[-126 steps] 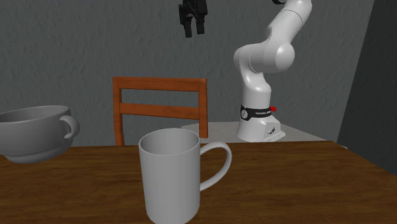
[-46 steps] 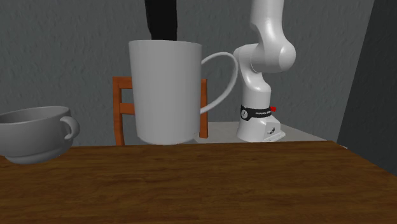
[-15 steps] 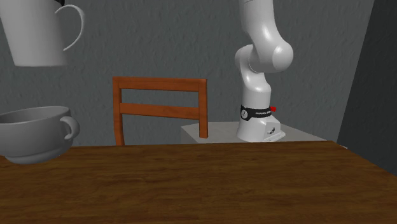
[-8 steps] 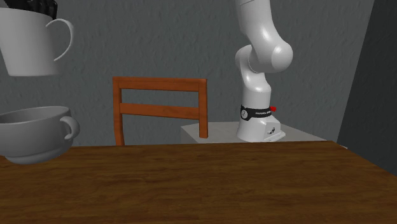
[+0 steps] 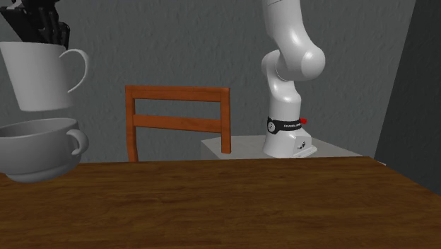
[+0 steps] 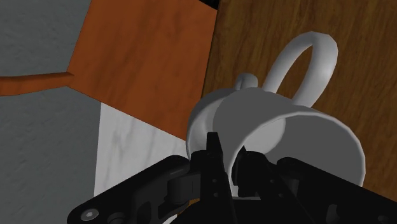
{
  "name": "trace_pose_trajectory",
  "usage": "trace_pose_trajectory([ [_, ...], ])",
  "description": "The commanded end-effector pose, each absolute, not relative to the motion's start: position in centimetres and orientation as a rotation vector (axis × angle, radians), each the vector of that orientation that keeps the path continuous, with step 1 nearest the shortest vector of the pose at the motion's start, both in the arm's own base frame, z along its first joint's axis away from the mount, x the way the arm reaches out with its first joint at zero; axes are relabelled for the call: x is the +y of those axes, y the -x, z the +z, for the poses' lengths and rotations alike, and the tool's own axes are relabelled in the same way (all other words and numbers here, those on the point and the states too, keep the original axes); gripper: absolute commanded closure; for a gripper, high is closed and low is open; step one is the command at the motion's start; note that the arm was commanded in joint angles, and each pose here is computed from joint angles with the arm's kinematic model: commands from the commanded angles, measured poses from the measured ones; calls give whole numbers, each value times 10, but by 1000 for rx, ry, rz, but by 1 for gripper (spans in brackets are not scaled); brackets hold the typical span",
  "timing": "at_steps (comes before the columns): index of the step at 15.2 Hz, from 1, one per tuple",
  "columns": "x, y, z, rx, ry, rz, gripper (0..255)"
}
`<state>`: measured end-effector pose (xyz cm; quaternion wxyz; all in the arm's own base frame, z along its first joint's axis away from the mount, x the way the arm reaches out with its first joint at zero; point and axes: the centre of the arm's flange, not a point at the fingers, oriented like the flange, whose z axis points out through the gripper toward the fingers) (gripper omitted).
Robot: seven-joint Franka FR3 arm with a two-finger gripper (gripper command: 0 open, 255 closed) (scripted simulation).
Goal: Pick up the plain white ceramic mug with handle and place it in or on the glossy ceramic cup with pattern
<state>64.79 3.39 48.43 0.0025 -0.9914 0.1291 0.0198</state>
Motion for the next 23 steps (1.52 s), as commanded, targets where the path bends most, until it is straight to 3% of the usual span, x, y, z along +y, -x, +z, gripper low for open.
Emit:
trace_pose_trajectory([
  [1,33,-650,474,405,3110,61,255],
  [13,33,-650,452,405,3110,61,255],
  [14,33,-650,452,405,3110,61,0],
  [19,33,-650,452,405,3110,61,0],
  [23,33,-651,502,405,3110,61,0],
])
